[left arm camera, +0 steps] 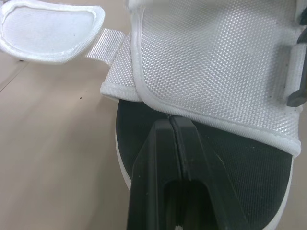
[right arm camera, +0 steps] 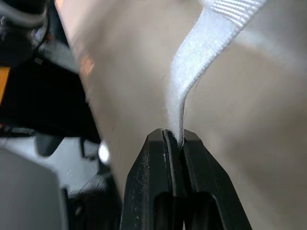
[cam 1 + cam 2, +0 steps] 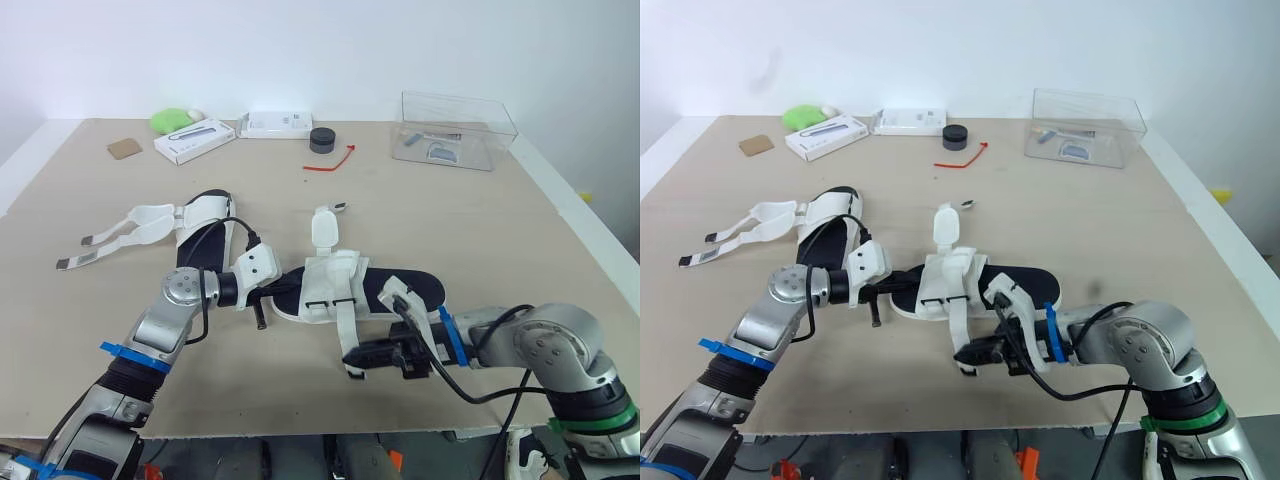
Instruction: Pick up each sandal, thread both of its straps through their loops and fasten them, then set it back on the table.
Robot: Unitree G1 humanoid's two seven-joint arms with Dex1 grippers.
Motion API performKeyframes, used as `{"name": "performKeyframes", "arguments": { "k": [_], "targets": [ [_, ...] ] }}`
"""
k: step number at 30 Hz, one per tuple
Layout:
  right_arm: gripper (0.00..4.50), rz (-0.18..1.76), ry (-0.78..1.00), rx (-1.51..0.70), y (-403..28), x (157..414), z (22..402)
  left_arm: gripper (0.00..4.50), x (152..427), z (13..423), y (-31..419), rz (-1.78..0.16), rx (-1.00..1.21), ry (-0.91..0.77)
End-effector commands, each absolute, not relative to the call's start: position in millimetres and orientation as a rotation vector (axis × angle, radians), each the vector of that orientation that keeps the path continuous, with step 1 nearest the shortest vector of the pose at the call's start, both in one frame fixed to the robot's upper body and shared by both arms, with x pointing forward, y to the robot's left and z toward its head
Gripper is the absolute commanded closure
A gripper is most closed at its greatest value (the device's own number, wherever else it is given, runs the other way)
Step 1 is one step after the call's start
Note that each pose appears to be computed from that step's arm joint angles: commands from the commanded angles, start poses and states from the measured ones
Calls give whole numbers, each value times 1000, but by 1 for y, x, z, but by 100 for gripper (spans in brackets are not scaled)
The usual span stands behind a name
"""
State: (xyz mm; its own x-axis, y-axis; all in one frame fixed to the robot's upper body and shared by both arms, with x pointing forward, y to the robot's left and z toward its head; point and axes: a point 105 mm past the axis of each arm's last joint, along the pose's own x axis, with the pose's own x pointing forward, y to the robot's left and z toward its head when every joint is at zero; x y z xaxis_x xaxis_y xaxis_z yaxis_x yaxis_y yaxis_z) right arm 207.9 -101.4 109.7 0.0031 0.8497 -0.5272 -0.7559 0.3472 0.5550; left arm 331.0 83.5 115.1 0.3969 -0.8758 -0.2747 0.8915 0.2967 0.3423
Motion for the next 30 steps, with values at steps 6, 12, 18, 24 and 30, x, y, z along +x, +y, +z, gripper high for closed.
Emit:
{"name": "performKeyframes", "arguments": {
  "k": [6, 12, 18, 24, 30],
  "targets": [
    [439, 1432, 920, 85, -97, 181, 128, 450, 332, 112, 84, -1174, 502, 52],
    [334, 1379, 828, 29, -96, 194, 132, 450, 331, 111, 82, -1178, 500, 49],
    [91, 1305, 750, -36, -98, 217, 130, 450, 334, 111, 80, -1176, 495, 47],
    [9, 1246, 667, -87, -101, 244, 132, 450, 335, 111, 79, -1176, 494, 43],
    [9, 1231, 616, -140, -104, 266, 136, 450, 334, 111, 78, -1180, 493, 44]
  ]
}}
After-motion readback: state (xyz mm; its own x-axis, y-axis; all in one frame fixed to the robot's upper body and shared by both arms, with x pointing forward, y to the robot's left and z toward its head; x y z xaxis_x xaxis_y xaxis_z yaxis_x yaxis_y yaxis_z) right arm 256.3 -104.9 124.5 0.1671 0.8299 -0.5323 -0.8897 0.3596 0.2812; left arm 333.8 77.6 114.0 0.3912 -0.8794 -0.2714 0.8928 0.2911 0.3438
